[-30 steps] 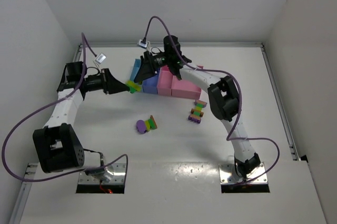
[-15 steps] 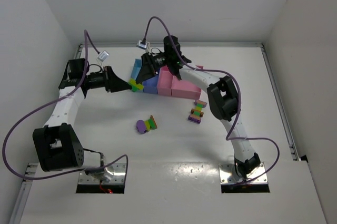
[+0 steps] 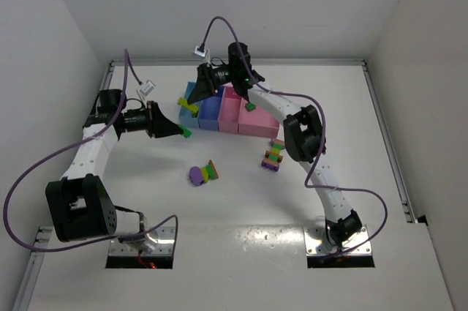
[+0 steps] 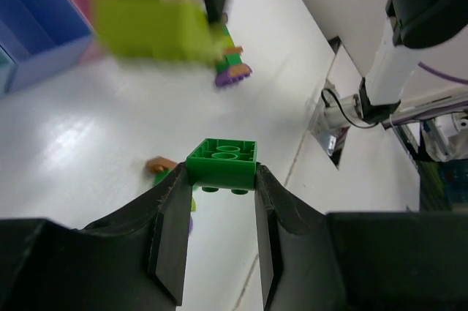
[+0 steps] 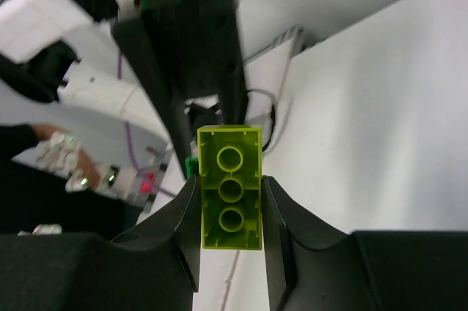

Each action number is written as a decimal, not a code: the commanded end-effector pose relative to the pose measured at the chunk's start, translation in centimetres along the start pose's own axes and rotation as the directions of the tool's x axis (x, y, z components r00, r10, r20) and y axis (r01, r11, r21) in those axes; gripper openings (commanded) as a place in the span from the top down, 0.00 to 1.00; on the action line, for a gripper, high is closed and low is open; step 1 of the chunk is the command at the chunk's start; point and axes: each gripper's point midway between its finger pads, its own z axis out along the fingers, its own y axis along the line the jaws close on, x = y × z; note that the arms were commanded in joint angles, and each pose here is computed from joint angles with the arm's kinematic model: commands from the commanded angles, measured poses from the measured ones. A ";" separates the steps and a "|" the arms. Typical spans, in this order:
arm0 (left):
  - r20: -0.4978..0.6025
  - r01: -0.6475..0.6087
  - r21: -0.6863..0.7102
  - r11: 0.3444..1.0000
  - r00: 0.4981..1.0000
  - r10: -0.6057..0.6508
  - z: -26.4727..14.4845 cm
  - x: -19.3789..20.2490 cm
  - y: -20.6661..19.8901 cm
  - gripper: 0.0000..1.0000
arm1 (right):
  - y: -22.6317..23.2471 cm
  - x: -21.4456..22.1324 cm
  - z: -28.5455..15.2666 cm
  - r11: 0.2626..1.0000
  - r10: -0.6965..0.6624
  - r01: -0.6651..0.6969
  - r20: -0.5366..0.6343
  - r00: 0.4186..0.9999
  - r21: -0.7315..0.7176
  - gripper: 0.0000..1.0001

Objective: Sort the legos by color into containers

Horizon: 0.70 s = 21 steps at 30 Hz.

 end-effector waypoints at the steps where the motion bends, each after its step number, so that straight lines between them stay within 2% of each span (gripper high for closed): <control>1: -0.030 -0.023 0.009 1.000 0.999 0.023 -0.3 2.3 -1.2 0.99 | -0.3 -5.0 -4.2 0.989 -0.114 0.100 0.130 0.985 0.112 0.99; 5: -0.036 -0.020 -0.014 1.000 0.999 0.019 -0.7 3.1 -1.3 0.99 | -1.6 -5.1 -4.8 0.985 -0.106 0.082 0.155 0.982 0.154 0.99; 11: -0.035 -0.061 -0.068 0.996 0.998 0.059 -1.1 2.8 -1.2 0.99 | -7.4 -5.3 -5.9 0.926 -0.121 0.026 0.230 0.966 0.375 0.99; 12: -0.035 -0.072 -0.084 0.994 0.997 0.069 -1.2 2.8 -1.2 0.99 | -9.0 -5.7 -6.6 0.888 -0.148 0.017 0.253 0.956 0.459 0.99; 15: -0.021 -0.077 -0.123 0.989 0.997 0.074 -1.8 2.4 -0.9 0.99 | -11.1 -6.7 -7.4 0.818 -0.208 0.006 0.286 0.936 0.576 0.99; 21: 0.009 -0.103 -0.192 0.976 0.994 0.107 -2.8 1.5 -0.3 0.99 | -13.8 -7.0 -8.0 0.696 -0.268 -0.017 0.281 0.922 0.718 1.00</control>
